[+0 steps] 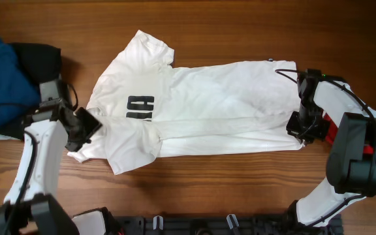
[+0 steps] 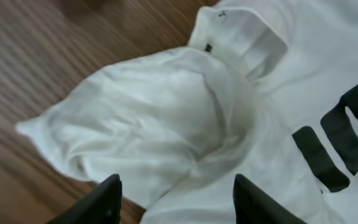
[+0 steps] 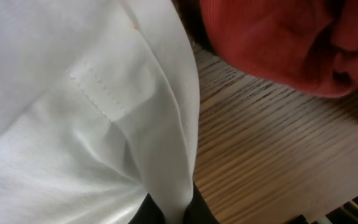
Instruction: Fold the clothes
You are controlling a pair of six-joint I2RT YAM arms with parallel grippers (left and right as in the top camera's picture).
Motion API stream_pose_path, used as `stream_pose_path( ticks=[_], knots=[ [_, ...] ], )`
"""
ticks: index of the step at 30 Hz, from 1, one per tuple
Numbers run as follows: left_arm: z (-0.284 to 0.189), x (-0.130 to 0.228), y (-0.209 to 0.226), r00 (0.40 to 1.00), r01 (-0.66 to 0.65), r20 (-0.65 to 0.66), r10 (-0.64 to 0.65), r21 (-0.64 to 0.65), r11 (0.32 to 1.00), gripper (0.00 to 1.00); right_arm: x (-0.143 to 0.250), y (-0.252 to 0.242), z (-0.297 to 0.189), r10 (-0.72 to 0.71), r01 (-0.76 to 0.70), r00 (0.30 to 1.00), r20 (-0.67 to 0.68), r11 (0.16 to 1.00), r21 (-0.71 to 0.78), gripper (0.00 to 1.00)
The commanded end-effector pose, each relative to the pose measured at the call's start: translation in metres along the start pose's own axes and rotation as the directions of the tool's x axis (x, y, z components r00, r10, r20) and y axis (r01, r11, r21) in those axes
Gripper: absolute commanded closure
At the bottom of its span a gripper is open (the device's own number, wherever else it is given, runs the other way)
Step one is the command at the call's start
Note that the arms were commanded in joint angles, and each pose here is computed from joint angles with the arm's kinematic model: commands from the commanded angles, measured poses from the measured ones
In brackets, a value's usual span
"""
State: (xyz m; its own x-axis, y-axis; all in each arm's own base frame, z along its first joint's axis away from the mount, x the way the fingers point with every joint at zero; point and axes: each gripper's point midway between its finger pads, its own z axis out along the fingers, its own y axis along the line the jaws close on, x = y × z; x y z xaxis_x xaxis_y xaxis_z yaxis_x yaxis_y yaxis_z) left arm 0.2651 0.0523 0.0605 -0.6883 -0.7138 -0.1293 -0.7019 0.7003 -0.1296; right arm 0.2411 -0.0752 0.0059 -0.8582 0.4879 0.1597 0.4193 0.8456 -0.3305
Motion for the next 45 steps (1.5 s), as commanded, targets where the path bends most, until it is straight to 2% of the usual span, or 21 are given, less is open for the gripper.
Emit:
stream_pose_path(
  ticks=[1, 9, 14, 16, 18, 25, 31, 33, 38, 40, 41, 42, 43, 44, 45],
  knots=[
    [0.018, 0.019, -0.016, 0.991, -0.100, -0.089, 0.104, 0.047, 0.994, 0.40, -0.001, -0.006, -0.003, 0.008, -0.008, 1.000, 0.025, 1.000, 0.015, 0.96],
    [0.038, 0.031, -0.032, 0.974, -0.188, -0.122, 0.192, 0.045, 0.981, 0.39, -0.001, -0.006, -0.003, 0.007, -0.008, 1.000, 0.025, 1.000, 0.015, 0.96],
    [0.048, 0.035, -0.028, 0.969, -0.190, -0.157, 0.191, 0.026, 0.981, 0.51, -0.001, -0.006, -0.003, 0.008, -0.008, 1.000, 0.025, 1.000, 0.015, 0.96],
    [0.049, 0.035, -0.028, 0.969, -0.190, -0.159, 0.191, 0.025, 0.982, 0.63, -0.002, -0.006, -0.003, 0.008, -0.008, 1.000, 0.027, 1.000, 0.014, 0.96],
    [0.049, 0.035, -0.028, 0.968, -0.190, -0.160, 0.191, 0.024, 0.982, 0.95, -0.002, -0.006, -0.003, 0.008, -0.009, 1.000, 0.027, 1.000, 0.014, 0.96],
    [0.043, 0.027, -0.036, 0.973, -0.189, -0.128, 0.194, 0.051, 0.981, 0.96, -0.002, -0.006, -0.003, 0.008, -0.008, 1.000, 0.027, 1.000, 0.014, 0.95],
    [-0.025, -0.038, -0.089, 0.970, -0.223, 0.131, 0.202, 0.173, 0.959, 0.96, -0.002, -0.006, -0.003, 0.008, -0.009, 1.000, 0.027, 1.000, 0.014, 0.96],
    [-0.028, -0.047, -0.092, 0.966, -0.225, 0.166, 0.197, 0.171, 0.959, 0.96, -0.002, -0.006, -0.003, 0.008, -0.009, 1.000, 0.027, 1.000, 0.014, 0.96],
    [-0.008, -0.038, -0.082, 0.975, -0.213, 0.091, 0.203, 0.117, 0.970, 0.96, -0.002, -0.006, -0.003, 0.008, -0.009, 1.000, 0.027, 1.000, 0.013, 0.96],
    [-0.002, -0.032, -0.077, 0.977, -0.209, 0.055, 0.204, 0.097, 0.973, 0.87, -0.001, -0.005, -0.003, 0.007, -0.007, 1.000, 0.026, 1.000, 0.010, 0.96],
    [0.000, -0.029, -0.074, 0.978, -0.207, 0.034, 0.204, 0.087, 0.975, 0.74, -0.001, -0.004, -0.003, 0.006, -0.006, 1.000, 0.022, 1.000, 0.002, 0.94],
    [0.001, -0.026, -0.072, 0.979, -0.206, 0.022, 0.204, 0.080, 0.975, 0.53, 0.000, -0.003, -0.003, 0.006, -0.006, 1.000, 0.020, 1.000, -0.004, 0.90],
    [0.001, -0.024, -0.069, 0.979, -0.204, 0.009, 0.204, 0.073, 0.976, 0.39, 0.000, -0.003, -0.003, 0.005, -0.005, 1.000, 0.020, 1.000, -0.004, 0.86],
    [0.001, -0.022, -0.068, 0.979, -0.203, 0.000, 0.204, 0.069, 0.977, 0.30, -0.001, -0.003, -0.003, 0.006, -0.006, 1.000, 0.020, 1.000, -0.005, 0.80],
    [0.001, -0.020, -0.066, 0.979, -0.203, -0.009, 0.204, 0.064, 0.977, 0.29, -0.001, -0.001, -0.003, 0.005, -0.005, 1.000, 0.020, 1.000, -0.013, 0.74]
  ],
)
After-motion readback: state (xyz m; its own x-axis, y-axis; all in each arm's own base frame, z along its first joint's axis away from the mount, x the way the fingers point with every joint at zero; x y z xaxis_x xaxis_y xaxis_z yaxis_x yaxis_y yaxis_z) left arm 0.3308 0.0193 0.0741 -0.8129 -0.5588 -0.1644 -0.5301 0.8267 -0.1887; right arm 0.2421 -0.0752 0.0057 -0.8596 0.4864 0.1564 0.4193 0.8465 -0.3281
